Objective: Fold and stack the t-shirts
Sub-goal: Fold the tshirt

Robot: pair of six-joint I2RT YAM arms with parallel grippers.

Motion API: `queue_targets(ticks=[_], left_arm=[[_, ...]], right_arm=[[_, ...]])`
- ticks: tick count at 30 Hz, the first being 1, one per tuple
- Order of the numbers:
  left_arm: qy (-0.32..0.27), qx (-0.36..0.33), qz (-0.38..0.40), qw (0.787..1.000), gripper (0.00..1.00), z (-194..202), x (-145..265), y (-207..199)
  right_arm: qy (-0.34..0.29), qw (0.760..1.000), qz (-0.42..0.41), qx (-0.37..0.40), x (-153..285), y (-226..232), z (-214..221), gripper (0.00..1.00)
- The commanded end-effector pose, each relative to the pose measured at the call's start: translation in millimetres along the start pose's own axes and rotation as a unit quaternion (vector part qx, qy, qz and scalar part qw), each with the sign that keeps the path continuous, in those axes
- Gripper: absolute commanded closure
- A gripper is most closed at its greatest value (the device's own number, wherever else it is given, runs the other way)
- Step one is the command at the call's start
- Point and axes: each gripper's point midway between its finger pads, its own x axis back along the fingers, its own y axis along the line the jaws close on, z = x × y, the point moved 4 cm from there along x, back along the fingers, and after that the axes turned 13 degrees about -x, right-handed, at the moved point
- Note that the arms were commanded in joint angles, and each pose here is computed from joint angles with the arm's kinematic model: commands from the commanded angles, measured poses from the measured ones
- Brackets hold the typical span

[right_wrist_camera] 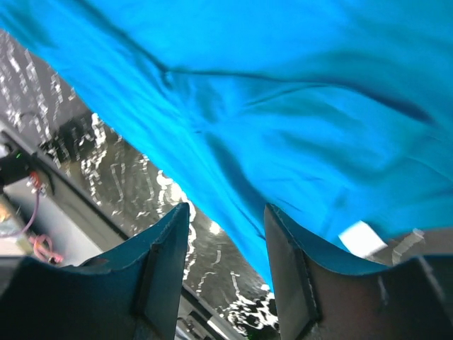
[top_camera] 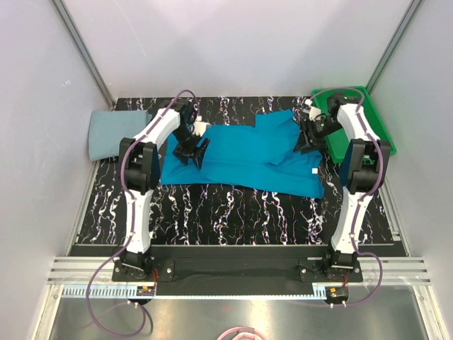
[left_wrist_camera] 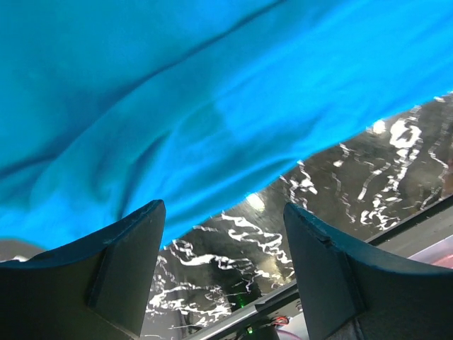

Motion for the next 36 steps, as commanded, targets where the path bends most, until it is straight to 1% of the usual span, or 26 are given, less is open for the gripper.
queue_targets(ticks=[1, 7, 8, 11, 15, 19, 22, 31, 36], left_arm=[[-0.004, -0.004, 0.015, 1.000, 0.27, -3, -5, 3], [0.020, -0.002, 0.019, 1.000, 0.28, 2, -22, -2], [0.022, -0.002, 0.018, 1.000, 0.28, 2, -23, -2], [0.030, -0.004, 0.014, 0.999, 0.28, 2, -28, -3], [0.028, -0.006, 0.015, 0.999, 0.28, 0, -27, -8], [0.029, -0.008, 0.016, 0.999, 0.28, 1, -26, -11], [0.029, -0.009, 0.017, 0.999, 0.28, 2, -24, -14], [0.038, -0.013, 0.014, 0.999, 0.29, 5, -28, -19], [0.045, -0.016, 0.017, 0.999, 0.29, 7, -31, -23]], right_arm=[[0.006, 0.999, -0.031, 0.018, 0, 22, -1, 0.47], [0.057, 0.997, -0.053, 0.009, -30, 31, 20, 0.48], [0.074, 0.996, -0.055, 0.017, -42, 39, 25, 0.48], [0.100, 0.993, -0.065, 0.010, -59, 45, 32, 0.49], [0.117, 0.991, -0.066, 0.013, -77, 48, 36, 0.49], [0.128, 0.990, -0.059, 0.004, -94, 39, 33, 0.49], [0.125, 0.991, -0.054, 0.006, -101, 35, 27, 0.49], [0.065, 0.997, -0.040, 0.034, -103, 39, -15, 0.48], [0.045, 0.997, -0.038, 0.051, -107, 42, -29, 0.47]])
